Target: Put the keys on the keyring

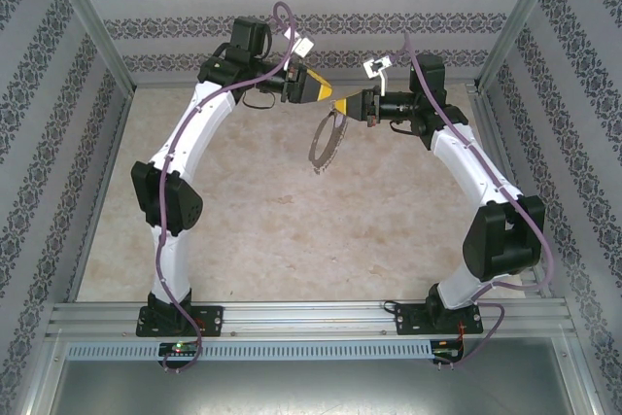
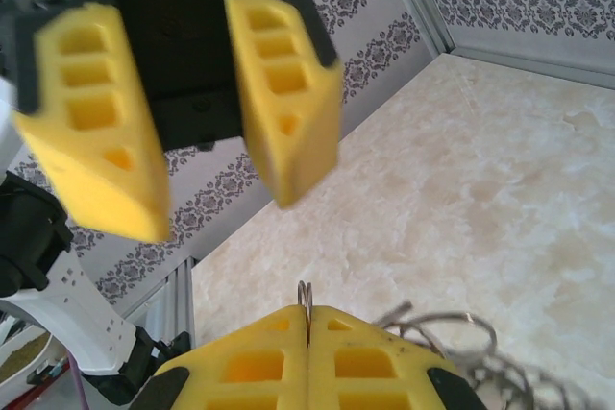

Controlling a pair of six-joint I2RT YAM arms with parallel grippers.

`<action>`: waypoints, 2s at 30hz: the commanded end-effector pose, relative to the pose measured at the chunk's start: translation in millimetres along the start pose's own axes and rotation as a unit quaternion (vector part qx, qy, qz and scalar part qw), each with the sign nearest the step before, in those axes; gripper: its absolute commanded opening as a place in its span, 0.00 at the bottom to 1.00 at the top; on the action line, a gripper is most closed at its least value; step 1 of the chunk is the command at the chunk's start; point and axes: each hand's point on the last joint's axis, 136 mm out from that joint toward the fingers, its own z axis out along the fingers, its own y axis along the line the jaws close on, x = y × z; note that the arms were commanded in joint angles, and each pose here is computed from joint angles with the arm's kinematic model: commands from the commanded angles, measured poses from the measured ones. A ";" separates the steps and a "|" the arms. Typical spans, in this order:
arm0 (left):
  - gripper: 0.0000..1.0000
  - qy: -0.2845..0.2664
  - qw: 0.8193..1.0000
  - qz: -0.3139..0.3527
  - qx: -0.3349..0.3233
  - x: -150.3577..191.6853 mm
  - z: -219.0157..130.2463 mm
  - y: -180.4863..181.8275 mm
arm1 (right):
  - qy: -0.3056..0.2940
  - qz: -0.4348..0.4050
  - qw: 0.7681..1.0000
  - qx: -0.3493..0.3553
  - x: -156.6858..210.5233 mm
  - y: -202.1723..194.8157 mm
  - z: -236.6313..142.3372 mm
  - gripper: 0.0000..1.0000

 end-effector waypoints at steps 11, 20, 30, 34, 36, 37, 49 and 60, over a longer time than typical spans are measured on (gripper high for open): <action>0.33 0.018 0.999 -0.001 0.044 12.9 6.9 -11.2 | -0.017 -0.060 0.998 -0.013 -19.9 34.4 -7.4 0.00; 0.33 0.021 0.998 0.002 0.059 15.5 12.3 -16.3 | -0.017 -0.060 0.998 -0.014 -19.5 34.2 -5.9 0.00; 0.24 0.025 0.997 0.001 0.070 20.4 16.5 -16.5 | -0.017 -0.060 0.998 -0.012 -20.0 32.4 -4.8 0.00; 0.21 0.026 0.997 0.001 0.072 21.0 18.3 -16.9 | -0.017 -0.060 0.998 -0.013 -19.7 32.3 -4.1 0.00; 0.14 0.026 0.997 0.004 0.071 20.3 19.0 -16.9 | -0.016 -0.059 0.998 -0.014 -19.0 32.5 -3.8 0.00; 0.07 0.025 0.997 0.004 0.072 19.9 19.5 -16.7 | -0.016 -0.059 0.998 -0.015 -18.7 33.0 -3.4 0.00; 0.00 0.001 0.998 0.025 0.058 -1.8 18.2 -17.4 | -0.038 -0.046 0.998 -0.006 -16.5 29.8 -23.7 0.27; 0.00 -0.008 0.998 0.032 0.059 -9.4 17.5 -20.7 | -0.038 -0.040 0.998 -0.012 -8.5 30.6 -25.8 0.11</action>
